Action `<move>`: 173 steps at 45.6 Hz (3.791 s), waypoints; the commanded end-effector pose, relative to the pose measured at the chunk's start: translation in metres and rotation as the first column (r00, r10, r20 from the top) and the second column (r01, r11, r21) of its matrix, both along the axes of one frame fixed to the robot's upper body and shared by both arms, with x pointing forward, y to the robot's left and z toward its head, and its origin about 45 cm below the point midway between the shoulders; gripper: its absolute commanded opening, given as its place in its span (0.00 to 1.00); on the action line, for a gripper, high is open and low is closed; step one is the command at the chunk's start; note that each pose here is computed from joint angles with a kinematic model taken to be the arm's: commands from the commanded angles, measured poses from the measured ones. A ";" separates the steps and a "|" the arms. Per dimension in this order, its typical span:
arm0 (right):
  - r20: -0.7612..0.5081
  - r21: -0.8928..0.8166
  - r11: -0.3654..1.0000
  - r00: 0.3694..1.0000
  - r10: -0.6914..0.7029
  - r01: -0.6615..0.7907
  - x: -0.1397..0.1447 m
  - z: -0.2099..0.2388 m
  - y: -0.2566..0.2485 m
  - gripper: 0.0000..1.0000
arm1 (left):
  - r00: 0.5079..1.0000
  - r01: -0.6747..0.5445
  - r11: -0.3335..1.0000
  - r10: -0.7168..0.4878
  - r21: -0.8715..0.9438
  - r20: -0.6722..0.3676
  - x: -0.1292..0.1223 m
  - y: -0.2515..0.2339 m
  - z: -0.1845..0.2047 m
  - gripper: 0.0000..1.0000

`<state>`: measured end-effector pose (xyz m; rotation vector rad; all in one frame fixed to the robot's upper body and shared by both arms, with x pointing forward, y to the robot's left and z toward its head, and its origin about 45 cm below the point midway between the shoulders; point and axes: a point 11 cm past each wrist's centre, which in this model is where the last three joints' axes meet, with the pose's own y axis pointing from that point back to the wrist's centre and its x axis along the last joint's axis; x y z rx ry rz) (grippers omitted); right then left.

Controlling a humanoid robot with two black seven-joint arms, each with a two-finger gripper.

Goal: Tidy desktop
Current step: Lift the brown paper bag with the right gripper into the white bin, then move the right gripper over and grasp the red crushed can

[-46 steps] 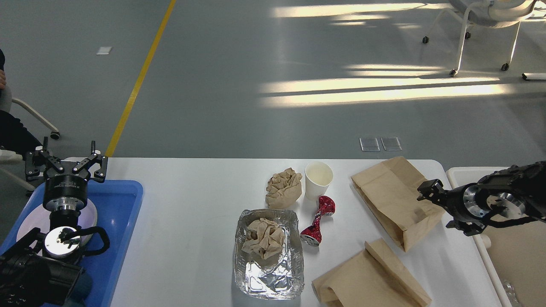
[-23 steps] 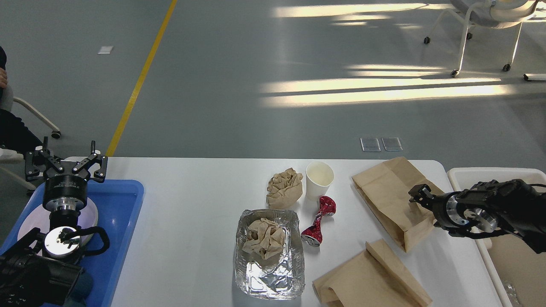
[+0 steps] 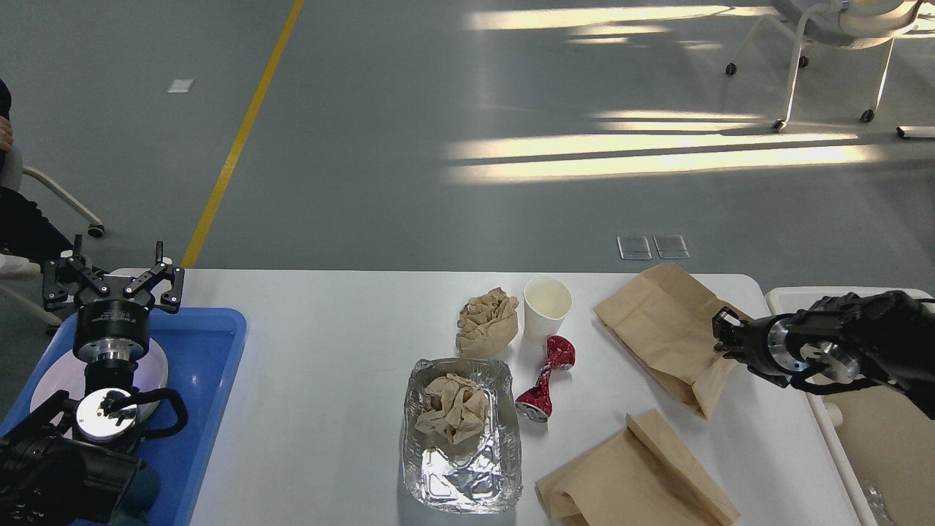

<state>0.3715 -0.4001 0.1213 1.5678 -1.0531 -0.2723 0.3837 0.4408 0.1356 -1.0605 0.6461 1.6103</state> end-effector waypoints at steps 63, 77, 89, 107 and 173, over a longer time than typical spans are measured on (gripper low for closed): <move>0.339 -0.295 0.859 0.887 -0.315 0.418 -0.040 0.132 -0.201 0.00 | 1.000 0.000 1.000 0.000 0.000 0.000 0.000 0.000 0.000 0.96; 0.207 -0.390 0.819 0.906 -0.368 0.422 -0.103 0.058 -0.229 0.00 | 1.000 0.000 1.000 0.000 0.000 0.000 0.000 0.000 0.000 0.96; 0.137 -0.393 0.838 0.926 -0.353 0.378 -0.112 0.028 -0.213 0.07 | 1.000 -0.001 1.000 0.001 0.000 0.002 0.000 0.000 0.000 0.96; 0.151 -0.337 0.896 0.956 -0.253 0.291 -0.061 0.017 -0.161 1.00 | 1.000 0.000 1.000 0.000 0.000 0.000 0.000 0.000 0.000 0.96; -0.174 0.012 0.783 0.770 0.614 -0.622 0.043 0.169 0.193 1.00 | 1.000 0.000 1.000 0.000 0.000 0.000 0.000 0.000 0.000 0.96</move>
